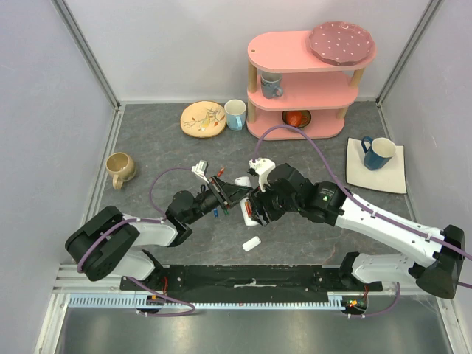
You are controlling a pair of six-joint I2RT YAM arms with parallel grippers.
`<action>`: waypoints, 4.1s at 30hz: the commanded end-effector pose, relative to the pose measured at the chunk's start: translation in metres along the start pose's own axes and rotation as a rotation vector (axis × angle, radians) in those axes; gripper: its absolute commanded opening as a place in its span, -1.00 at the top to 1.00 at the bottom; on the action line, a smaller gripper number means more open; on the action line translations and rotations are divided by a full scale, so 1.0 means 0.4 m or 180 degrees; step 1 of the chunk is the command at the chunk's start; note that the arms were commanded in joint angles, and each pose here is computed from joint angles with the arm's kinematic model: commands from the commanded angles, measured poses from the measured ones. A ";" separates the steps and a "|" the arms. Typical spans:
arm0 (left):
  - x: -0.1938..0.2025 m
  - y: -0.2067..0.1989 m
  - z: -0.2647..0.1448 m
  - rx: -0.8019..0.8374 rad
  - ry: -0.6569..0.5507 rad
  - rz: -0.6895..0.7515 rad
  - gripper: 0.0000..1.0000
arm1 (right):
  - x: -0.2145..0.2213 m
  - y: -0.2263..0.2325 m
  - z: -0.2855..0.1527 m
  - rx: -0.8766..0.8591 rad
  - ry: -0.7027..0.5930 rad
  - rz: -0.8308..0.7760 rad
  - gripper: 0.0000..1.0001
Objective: Load the batteries into the remote control
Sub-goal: Load the battery into the remote control.
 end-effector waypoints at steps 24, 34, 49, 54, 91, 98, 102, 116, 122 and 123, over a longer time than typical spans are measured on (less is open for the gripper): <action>-0.004 -0.135 -0.021 0.1261 -0.0196 0.0241 0.96 | -0.028 0.000 -0.084 -0.0050 -0.0417 -0.0147 -0.36; 0.006 -0.142 -0.027 0.1303 -0.0022 0.0245 0.96 | -0.040 -0.010 -0.062 -0.0365 -0.1195 0.0728 -0.52; 0.011 -0.163 -0.035 0.1413 0.0064 0.0282 0.96 | -0.005 -0.012 -0.014 -0.0905 -0.1297 0.1069 -0.43; 0.013 -0.175 -0.042 0.1474 0.0075 0.0296 0.96 | 0.013 -0.021 -0.005 -0.1057 -0.1340 0.1199 -0.40; 0.014 -0.196 -0.047 0.1583 0.0107 0.0329 0.96 | 0.039 -0.035 0.018 -0.1238 -0.1330 0.1253 -0.15; 0.014 -0.201 -0.047 0.1602 0.0118 0.0326 0.96 | 0.045 -0.037 0.025 -0.1224 -0.1291 0.1269 -0.12; 0.016 -0.209 -0.049 0.1640 0.0127 0.0326 0.96 | 0.047 -0.038 0.030 -0.1220 -0.1267 0.1283 -0.09; 0.016 -0.221 -0.047 0.1697 0.0135 0.0331 0.96 | 0.055 -0.039 0.047 -0.1215 -0.1195 0.1342 0.00; 0.016 -0.224 -0.046 0.1707 0.0141 0.0327 0.96 | 0.059 -0.040 0.053 -0.1202 -0.1169 0.1369 0.05; 0.016 -0.224 -0.046 0.1707 0.0141 0.0327 0.96 | 0.058 -0.040 0.052 -0.1203 -0.1173 0.1367 0.07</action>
Point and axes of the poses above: each gripper's point midway between its finger pads, its own z axis out along the fingers, its own y axis along the line the jaws close on, x = y × z, the point moved 10 cm from there along -z, back along the fingers, and after that the axes turned 9 degrees about -z, right-handed, at the moved point
